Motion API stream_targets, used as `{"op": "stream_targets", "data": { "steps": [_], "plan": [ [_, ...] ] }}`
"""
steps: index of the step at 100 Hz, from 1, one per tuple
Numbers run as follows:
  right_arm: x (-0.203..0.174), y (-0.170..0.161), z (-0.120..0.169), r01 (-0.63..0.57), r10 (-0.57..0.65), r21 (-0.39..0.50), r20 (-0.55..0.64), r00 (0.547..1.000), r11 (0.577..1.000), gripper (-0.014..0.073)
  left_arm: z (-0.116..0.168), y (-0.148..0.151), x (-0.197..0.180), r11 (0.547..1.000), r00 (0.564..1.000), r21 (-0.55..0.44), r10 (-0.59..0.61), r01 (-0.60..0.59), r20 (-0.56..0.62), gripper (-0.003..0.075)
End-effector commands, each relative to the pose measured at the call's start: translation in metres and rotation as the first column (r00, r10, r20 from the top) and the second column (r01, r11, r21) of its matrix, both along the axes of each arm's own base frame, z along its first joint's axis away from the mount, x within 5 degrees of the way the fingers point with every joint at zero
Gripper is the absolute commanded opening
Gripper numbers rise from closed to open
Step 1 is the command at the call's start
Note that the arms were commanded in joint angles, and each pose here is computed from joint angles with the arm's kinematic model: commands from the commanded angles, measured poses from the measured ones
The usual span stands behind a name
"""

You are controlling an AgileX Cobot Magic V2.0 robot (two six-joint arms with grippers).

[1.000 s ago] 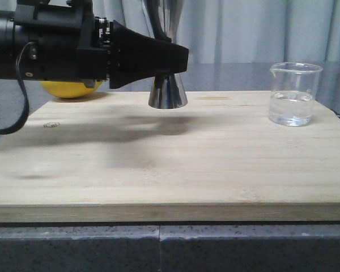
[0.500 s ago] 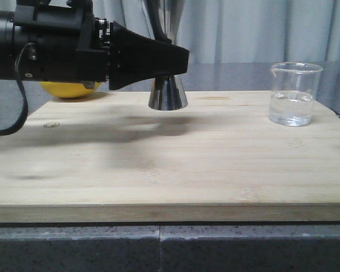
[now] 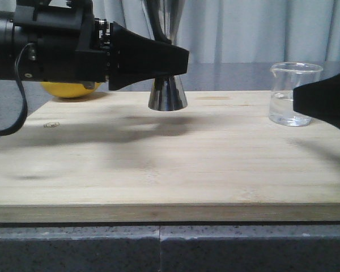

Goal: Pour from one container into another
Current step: 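Reach the right gripper to the glass beaker and grasp it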

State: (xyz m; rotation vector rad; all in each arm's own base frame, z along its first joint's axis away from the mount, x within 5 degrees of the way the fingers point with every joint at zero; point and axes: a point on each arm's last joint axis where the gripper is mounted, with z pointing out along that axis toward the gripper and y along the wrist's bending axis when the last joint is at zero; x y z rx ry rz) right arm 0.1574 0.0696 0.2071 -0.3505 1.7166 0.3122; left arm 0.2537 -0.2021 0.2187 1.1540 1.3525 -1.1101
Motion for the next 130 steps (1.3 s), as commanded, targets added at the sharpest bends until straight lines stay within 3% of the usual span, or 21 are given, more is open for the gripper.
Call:
{"op": "stream_targets", "data": {
  "steps": [1, 54, 130],
  "plan": [
    [0.009, 0.006, 0.013, -0.019, 0.013, 0.048, 0.135, 0.991, 0.999, 0.0532, 0.038, -0.001, -0.013, 0.969, 0.992, -0.216, -0.108, 0.12, 0.068, -0.0019],
    [0.028, 0.015, -0.004, -0.031, 0.012, 0.084, 0.215, 0.976, 0.996, 0.0532, 0.037, -0.001, -0.014, 0.969, 0.991, -0.211, -0.114, 0.126, 0.07, -0.0019],
    [0.037, 0.008, -0.012, 0.028, -0.048, 0.091, 0.231, 0.972, 0.995, 0.0532, 0.037, -0.001, -0.014, 0.97, 0.99, -0.206, -0.119, 0.131, 0.072, -0.0019]
  ]
}}
